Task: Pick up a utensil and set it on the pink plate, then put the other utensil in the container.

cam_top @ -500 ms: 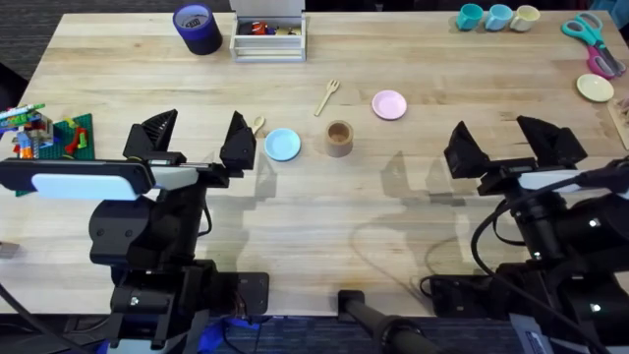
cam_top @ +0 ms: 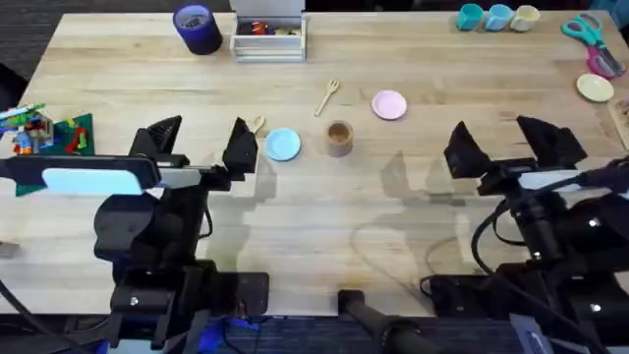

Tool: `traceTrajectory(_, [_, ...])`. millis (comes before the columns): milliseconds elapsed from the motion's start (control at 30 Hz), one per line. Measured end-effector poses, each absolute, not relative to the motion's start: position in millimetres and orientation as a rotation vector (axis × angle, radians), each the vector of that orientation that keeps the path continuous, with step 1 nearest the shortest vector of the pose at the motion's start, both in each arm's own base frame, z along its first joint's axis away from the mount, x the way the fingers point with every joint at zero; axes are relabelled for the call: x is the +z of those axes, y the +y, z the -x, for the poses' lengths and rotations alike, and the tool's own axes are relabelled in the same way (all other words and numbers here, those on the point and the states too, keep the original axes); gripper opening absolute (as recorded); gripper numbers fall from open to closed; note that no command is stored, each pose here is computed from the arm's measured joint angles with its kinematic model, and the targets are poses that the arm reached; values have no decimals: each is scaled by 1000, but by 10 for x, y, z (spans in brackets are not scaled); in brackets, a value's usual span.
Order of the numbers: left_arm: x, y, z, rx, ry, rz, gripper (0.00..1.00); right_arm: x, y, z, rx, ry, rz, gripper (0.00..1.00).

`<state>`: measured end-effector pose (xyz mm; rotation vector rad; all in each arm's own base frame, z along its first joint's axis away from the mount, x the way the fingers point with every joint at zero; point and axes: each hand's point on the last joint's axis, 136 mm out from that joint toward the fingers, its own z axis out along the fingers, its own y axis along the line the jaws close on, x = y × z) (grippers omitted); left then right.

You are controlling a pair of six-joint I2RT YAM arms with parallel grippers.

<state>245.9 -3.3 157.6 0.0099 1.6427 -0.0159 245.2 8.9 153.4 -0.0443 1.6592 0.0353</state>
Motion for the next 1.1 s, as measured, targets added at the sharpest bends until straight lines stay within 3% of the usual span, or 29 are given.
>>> traceTrajectory(600, [1649,61,-2378,-48,1714,122,992,1490,92,-2295,42,1856,44,996])
traceTrajectory(833, [2008,83,-2335,-49,1847,164,992,2016,93,-2305,46,1994,43,996])
traceTrajectory(1100, [2228,66,-2574,-44,2087,179,992,2502,152,-2608,88,2196,59,996])
